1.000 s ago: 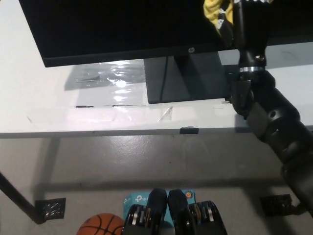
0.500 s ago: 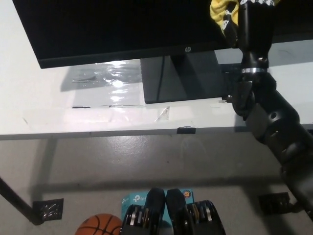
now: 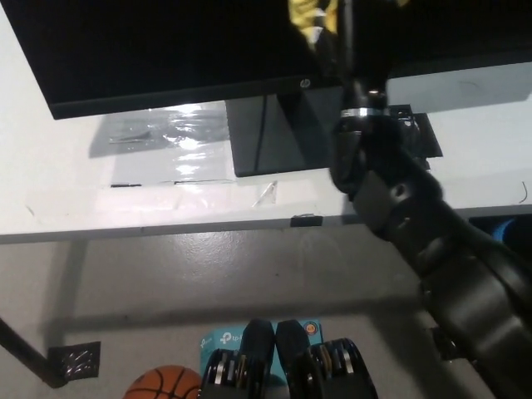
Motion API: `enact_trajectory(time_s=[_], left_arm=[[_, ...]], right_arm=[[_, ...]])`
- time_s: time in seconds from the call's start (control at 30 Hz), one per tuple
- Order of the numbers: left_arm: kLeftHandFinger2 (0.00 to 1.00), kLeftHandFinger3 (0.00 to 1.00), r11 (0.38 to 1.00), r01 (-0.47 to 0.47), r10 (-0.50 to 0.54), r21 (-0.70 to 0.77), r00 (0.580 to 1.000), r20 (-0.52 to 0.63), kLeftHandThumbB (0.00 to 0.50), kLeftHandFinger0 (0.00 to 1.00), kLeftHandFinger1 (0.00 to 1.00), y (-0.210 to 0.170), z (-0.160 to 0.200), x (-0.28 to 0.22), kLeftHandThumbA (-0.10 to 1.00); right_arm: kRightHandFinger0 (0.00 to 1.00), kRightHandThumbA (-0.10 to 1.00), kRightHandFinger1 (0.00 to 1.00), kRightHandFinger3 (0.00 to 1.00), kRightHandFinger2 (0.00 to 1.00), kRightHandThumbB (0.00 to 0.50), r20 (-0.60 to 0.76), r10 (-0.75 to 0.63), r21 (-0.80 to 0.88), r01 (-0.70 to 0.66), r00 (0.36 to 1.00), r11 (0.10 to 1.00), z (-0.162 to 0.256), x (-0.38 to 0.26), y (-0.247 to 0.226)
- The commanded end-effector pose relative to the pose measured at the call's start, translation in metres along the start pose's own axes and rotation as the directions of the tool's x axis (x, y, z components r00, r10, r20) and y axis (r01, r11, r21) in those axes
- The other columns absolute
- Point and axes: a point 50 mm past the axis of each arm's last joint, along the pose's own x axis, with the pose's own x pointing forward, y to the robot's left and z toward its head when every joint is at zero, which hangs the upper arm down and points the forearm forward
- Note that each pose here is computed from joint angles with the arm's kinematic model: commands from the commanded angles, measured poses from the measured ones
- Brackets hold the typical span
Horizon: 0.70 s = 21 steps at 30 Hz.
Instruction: The robot uses its right hand to pick up the cloth kept in the middle of the desk and use it to wipe the monitor in the middle of the desk by swiping its screen twice
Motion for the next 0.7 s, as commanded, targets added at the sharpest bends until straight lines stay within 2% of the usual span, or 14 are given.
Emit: enact_trajectory(time_s=[0.0, 0.03, 0.07, 0.13, 0.17, 0.2, 0.23, 0.27, 0.3, 0.33, 0.47, 0.6, 0.63, 0.67], left_arm=[[0.82, 1.0, 0.997, 0.019, -0.021, 0.071, 0.999, 0.029, 0.147, 0.7, 0.7, 0.009, 0.008, -0.005, 0.16], [0.82, 1.0, 0.997, 0.022, -0.025, 0.073, 0.999, 0.029, 0.149, 0.69, 0.69, 0.009, 0.01, -0.006, 0.17], [0.81, 1.0, 0.997, 0.025, -0.027, 0.071, 0.999, 0.031, 0.152, 0.69, 0.69, 0.008, 0.012, -0.007, 0.17], [0.81, 1.0, 0.997, 0.026, -0.028, 0.066, 0.999, 0.028, 0.155, 0.69, 0.69, 0.009, 0.013, -0.007, 0.18], [0.83, 1.0, 0.997, 0.024, -0.026, 0.074, 0.999, 0.022, 0.146, 0.71, 0.71, 0.008, 0.014, -0.007, 0.17], [0.84, 1.0, 0.997, 0.025, -0.027, 0.07, 0.999, 0.026, 0.144, 0.71, 0.71, 0.009, 0.015, -0.007, 0.17], [0.83, 1.0, 0.998, 0.022, -0.024, 0.066, 0.999, 0.029, 0.148, 0.7, 0.7, 0.01, 0.016, -0.007, 0.16], [0.83, 1.0, 0.998, 0.022, -0.024, 0.066, 0.999, 0.029, 0.147, 0.7, 0.7, 0.01, 0.016, -0.007, 0.16], [0.83, 1.0, 0.997, 0.02, -0.023, 0.069, 0.999, 0.03, 0.148, 0.7, 0.7, 0.011, 0.017, -0.008, 0.16], [0.83, 1.0, 0.997, 0.022, -0.025, 0.069, 0.999, 0.035, 0.147, 0.69, 0.7, 0.011, 0.016, -0.007, 0.16], [0.83, 1.0, 0.997, 0.025, -0.028, 0.075, 0.999, 0.027, 0.147, 0.69, 0.7, 0.012, 0.016, -0.006, 0.18], [0.82, 1.0, 0.998, 0.033, -0.034, 0.058, 0.999, 0.026, 0.15, 0.69, 0.69, 0.009, 0.012, -0.006, 0.16], [0.82, 1.0, 0.998, 0.034, -0.036, 0.057, 0.999, 0.026, 0.153, 0.69, 0.69, 0.009, 0.011, -0.005, 0.16], [0.82, 1.0, 0.998, 0.031, -0.032, 0.06, 0.999, 0.017, 0.157, 0.69, 0.69, 0.008, 0.012, -0.006, 0.17]], right_arm=[[0.0, -0.1, 0.0, 0.2, 0.34, 0.083, 0.147, -0.018, 0.065, 0.008, 0.989, 0.998, 0.077, 0.046, -0.008], [0.0, -0.1, 0.0, 0.22, 0.33, 0.101, 0.155, -0.018, 0.071, 0.007, 0.988, 0.997, 0.083, 0.044, -0.006], [0.0, -0.1, 0.0, 0.14, 0.29, 0.13, 0.173, -0.024, 0.087, 0.009, 0.985, 0.996, 0.094, 0.042, -0.004], [0.0, -0.1, 0.0, 0.11, 0.23, 0.159, 0.176, -0.018, 0.11, -0.001, 0.984, 0.994, 0.1, 0.039, -0.001], [0.0, -0.1, 0.0, 0.07, 0.26, 0.17, 0.182, 0.004, 0.119, -0.026, 0.983, 0.993, 0.108, 0.037, 0.002], [0.0, -0.1, 0.0, 0.1, 0.27, 0.195, 0.181, 0.012, 0.103, -0.032, 0.983, 0.994, 0.112, 0.036, 0.004], [0.0, -0.1, 0.0, 0.12, 0.27, 0.173, 0.183, 0.019, 0.106, -0.039, 0.983, 0.994, 0.115, 0.036, 0.005], [0.0, -0.1, 0.0, 0.1, 0.26, 0.155, 0.182, 0.02, 0.106, -0.039, 0.983, 0.994, 0.115, 0.036, 0.005], [0.0, -0.1, 0.0, 0.11, 0.23, 0.156, 0.192, 0.015, 0.112, -0.037, 0.981, 0.993, 0.121, 0.033, 0.006], [0.0, -0.1, 0.0, 0.08, 0.19, 0.115, 0.196, 0.023, 0.124, -0.048, 0.98, 0.991, 0.123, 0.033, 0.007], [0.0, -0.1, 0.0, 0.0, 0.12, 0.162, 0.215, 0.023, 0.123, -0.051, 0.976, 0.991, 0.131, 0.03, 0.009], [0.0, -0.1, 0.0, 0.0, 0.23, 0.23, 0.254, 0.009, 0.119, -0.04, 0.967, 0.992, 0.13, 0.022, 0.012], [0.0, -0.1, 0.0, 0.01, 0.23, 0.239, 0.243, 0.023, 0.119, -0.054, 0.97, 0.991, 0.127, 0.02, 0.013], [0.0, -0.1, 0.0, 0.03, 0.21, 0.222, 0.241, 0.032, 0.132, -0.066, 0.97, 0.989, 0.124, 0.019, 0.014]])
